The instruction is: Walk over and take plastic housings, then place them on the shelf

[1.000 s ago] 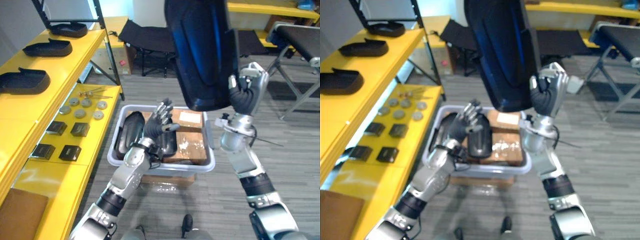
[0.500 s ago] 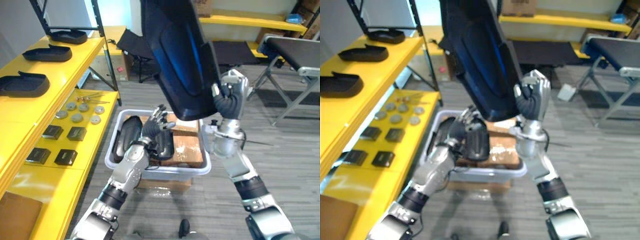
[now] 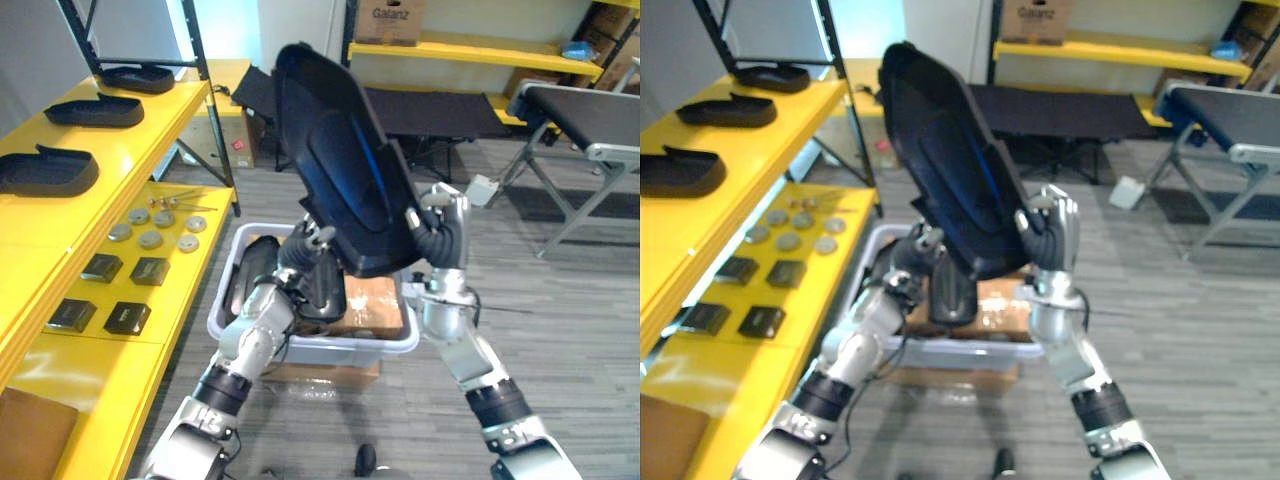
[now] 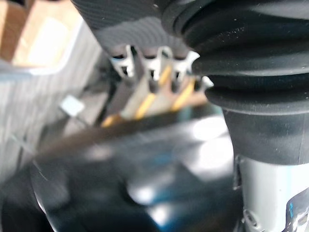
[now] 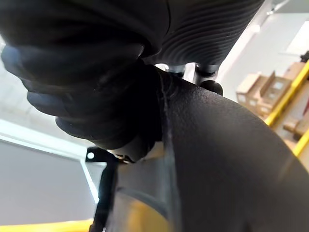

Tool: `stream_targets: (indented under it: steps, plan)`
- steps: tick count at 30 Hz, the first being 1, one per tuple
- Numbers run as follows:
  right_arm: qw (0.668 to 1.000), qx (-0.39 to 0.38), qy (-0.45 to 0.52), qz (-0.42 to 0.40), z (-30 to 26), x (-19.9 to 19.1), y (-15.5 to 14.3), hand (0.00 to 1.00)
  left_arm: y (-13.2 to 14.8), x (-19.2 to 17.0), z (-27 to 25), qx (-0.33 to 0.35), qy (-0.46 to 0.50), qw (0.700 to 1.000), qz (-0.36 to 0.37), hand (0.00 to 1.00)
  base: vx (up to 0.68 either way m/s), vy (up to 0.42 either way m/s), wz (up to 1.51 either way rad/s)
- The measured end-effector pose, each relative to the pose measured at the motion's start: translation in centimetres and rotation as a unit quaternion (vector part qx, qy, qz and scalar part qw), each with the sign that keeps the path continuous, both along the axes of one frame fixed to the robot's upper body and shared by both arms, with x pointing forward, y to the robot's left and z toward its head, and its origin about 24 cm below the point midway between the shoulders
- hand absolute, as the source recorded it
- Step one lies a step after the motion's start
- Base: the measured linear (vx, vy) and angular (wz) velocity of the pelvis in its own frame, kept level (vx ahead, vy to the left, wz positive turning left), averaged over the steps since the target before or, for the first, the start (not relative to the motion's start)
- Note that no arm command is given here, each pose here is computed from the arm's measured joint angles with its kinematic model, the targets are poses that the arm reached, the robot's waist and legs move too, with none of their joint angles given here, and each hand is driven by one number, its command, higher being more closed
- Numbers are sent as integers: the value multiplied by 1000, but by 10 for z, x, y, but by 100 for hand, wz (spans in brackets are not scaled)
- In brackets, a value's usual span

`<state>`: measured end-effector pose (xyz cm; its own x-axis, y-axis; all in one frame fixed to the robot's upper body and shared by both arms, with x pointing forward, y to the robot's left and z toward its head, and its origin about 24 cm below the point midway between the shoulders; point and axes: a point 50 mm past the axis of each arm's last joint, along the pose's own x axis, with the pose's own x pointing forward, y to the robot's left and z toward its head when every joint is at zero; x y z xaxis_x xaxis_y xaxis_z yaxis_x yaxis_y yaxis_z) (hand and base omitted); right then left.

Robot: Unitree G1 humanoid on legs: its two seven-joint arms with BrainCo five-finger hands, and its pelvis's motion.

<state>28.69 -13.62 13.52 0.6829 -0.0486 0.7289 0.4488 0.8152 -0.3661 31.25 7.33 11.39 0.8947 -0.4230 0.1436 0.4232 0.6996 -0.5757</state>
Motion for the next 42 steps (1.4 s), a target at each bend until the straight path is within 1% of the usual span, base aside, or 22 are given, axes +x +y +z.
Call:
stream_targets:
  steps: [3,7,8,11,13,17,21,26,31,37,38,42]
  plan:
    - [1000,-1,5,10,-4,0,1,100,-1,-1,-2,-14,12,1000,-11,0,-18,20,-9]
    - [1000,2,2,25,-6,-1,6,100,-2,-2,-4,-10,18,1000,-20,0,-11,13,-3]
    - [999,3,2,34,-7,-2,10,100,-2,-3,-6,-9,21,1000,-20,100,0,0,0]
    - [998,2,5,64,-10,-5,23,100,0,-6,-15,-3,41,999,-9,100,-5,5,1]
    - [997,0,9,71,-12,-6,26,100,2,-8,-20,-1,50,999,-4,100,-14,18,5]
    - [996,16,29,87,-19,-9,33,100,4,-10,-27,6,64,998,13,100,-14,17,5]
    - [992,40,54,106,-28,-15,42,100,10,-12,-35,21,78,996,49,100,0,0,0]
    - [989,67,68,113,-33,-20,47,100,11,-15,-38,14,87,993,79,100,0,0,-1]
    - [985,87,89,117,-42,-28,46,100,8,-21,-44,-17,106,988,113,100,2,2,-4]
    - [982,111,100,116,-48,-36,45,100,9,-27,-40,7,71,988,135,100,0,0,0]
    - [982,115,98,116,-47,-38,45,0,9,-29,-37,12,61,989,137,100,0,0,0]
    - [978,122,116,125,-54,-43,44,0,15,-28,-28,55,18,985,161,100,-8,3,0]
